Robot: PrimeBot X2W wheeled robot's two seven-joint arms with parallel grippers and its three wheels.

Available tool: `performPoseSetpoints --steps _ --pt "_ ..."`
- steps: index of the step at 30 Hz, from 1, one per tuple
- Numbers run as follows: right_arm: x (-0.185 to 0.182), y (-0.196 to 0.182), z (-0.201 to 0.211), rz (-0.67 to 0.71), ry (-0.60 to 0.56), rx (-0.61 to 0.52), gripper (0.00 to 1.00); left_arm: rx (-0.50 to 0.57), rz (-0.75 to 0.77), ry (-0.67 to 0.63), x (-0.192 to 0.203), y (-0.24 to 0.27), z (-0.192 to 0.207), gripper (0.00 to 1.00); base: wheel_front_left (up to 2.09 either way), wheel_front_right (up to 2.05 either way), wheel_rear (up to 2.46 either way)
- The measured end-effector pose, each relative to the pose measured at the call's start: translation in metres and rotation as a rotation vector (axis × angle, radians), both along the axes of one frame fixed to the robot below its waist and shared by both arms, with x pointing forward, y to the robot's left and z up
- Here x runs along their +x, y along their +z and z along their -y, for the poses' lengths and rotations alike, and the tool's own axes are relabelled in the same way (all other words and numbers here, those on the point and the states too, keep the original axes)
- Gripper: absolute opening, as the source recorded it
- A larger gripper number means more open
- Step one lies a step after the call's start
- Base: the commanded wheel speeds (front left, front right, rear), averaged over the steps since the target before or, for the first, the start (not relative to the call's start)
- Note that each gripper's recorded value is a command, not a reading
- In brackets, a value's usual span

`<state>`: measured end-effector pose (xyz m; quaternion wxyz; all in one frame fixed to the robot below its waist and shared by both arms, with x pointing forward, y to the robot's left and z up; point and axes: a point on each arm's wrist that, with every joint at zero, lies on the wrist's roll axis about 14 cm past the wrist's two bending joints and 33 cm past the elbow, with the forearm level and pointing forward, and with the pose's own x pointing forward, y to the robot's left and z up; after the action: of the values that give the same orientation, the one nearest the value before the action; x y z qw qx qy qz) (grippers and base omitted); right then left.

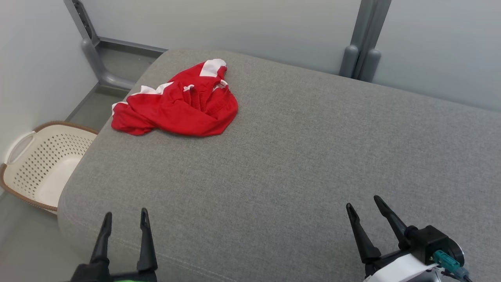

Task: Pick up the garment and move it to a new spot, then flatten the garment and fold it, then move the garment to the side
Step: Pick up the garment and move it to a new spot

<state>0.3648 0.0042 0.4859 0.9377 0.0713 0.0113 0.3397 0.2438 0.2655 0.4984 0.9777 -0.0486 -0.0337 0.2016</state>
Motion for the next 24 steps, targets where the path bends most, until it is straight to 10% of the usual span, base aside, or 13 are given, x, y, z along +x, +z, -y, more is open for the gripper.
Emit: performPoseSetpoints --steps 15,24 --pt "0.052 -0.028 0.013 0.015 0.048 -0.076 1.00 0.213 -0.016 -0.148 0.142 0.049 -0.051 1.00 0.00 0.00 0.00" --pt "0.093 -0.055 0.042 0.017 0.012 -0.120 1.00 0.028 -0.283 -0.259 0.250 0.017 -0.055 1.00 0.00 0.00 0.00"
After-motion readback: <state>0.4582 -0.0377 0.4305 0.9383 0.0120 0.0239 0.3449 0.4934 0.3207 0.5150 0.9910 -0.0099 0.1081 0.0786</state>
